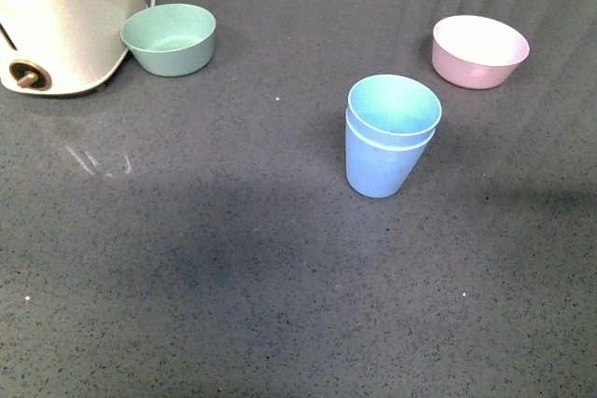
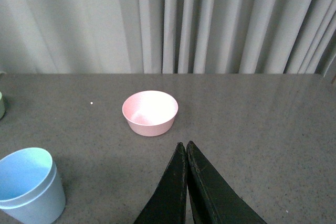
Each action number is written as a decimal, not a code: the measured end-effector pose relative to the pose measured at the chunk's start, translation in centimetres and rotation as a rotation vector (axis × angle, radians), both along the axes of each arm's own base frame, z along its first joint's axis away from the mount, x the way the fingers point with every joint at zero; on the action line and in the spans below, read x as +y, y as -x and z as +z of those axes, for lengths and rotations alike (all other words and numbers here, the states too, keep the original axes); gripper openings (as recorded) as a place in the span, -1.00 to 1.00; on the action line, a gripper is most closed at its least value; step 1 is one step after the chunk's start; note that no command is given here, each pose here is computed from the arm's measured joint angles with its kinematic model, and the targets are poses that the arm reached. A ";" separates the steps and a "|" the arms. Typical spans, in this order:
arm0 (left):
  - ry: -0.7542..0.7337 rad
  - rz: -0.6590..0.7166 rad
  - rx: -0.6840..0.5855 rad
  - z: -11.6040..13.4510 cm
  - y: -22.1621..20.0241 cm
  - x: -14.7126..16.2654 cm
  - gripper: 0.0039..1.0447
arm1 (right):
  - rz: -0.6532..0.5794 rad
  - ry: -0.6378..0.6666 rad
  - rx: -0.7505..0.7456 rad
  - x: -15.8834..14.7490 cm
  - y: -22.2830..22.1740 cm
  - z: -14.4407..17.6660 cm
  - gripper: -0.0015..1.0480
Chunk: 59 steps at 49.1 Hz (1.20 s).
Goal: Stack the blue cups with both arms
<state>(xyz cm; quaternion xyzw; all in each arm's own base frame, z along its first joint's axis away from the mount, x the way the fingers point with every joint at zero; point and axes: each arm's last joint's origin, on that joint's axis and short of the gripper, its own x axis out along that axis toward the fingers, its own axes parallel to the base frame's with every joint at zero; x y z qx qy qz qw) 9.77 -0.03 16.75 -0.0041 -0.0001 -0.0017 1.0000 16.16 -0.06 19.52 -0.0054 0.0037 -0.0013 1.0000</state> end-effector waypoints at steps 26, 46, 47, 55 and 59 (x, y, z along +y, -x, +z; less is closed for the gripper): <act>0.000 0.000 0.000 0.0 0.0 0.0 0.83 | 0.000 0.000 0.002 0.0 3.2 -2.1 -0.96; 0.000 0.000 0.000 0.0 0.0 0.0 0.83 | 0.001 0.000 -0.031 0.0 4.5 -2.1 -0.96; 0.000 0.000 0.000 0.0 0.0 0.0 0.83 | 0.001 0.000 -0.031 0.0 4.5 -2.1 -0.96; 0.000 0.000 0.000 0.0 0.0 0.0 0.83 | 0.001 0.000 -0.031 0.0 4.9 -2.1 -0.96; 0.000 0.000 0.000 0.0 0.0 0.0 0.83 | 0.001 0.000 -0.032 0.0 5.1 -2.1 -0.96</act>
